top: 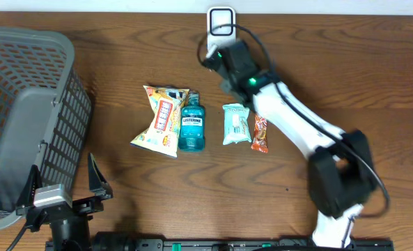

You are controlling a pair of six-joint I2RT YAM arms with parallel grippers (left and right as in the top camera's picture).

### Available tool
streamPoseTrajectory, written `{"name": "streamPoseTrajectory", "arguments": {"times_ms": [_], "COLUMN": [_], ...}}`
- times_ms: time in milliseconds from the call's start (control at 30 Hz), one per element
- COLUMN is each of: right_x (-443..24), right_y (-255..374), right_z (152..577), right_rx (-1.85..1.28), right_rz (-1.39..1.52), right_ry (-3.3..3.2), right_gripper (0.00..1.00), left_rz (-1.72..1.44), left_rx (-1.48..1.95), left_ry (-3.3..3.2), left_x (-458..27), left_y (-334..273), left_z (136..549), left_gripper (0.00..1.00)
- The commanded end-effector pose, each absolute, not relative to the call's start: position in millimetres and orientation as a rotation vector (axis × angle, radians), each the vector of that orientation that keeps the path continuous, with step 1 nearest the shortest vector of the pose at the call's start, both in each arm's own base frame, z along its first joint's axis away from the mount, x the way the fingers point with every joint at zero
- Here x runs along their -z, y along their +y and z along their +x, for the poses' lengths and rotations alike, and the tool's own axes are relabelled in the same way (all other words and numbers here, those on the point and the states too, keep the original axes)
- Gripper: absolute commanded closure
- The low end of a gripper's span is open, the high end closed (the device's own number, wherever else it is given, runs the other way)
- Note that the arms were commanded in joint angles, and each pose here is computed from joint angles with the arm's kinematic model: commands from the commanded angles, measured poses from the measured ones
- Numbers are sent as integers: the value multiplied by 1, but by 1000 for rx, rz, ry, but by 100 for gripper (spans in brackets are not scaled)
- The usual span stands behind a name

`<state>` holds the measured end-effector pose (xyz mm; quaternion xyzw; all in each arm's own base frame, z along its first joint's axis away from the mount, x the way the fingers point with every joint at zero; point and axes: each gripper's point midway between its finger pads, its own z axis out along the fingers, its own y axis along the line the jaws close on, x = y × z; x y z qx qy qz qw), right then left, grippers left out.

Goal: Scan the item barcode
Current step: 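Lift the Kleenex pack and carry it to the table's right edge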

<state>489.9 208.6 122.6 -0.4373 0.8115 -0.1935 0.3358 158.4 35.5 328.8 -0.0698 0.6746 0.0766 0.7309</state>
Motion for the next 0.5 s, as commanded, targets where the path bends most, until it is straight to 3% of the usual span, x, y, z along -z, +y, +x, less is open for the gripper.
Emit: {"name": "streamPoseTrajectory", "arguments": {"times_ms": [0, 233, 467], "right_x": [-132, -135, -124], "right_y": [183, 188, 193], "right_z": [529, 594, 615], "right_rx": [923, 1319, 1443], "right_rz": [-1242, -1376, -1440], "right_ry": [2006, 1783, 1687], "right_gripper": [99, 99, 99], "left_rz": [-157, -157, -157], "left_rx": [-191, -191, -191], "left_ry": [1482, 1482, 1482], "left_x": [-330, -330, -330], "left_y": [38, 38, 38], "left_z": [157, 157, 157], "left_gripper": [2, 2, 2]}}
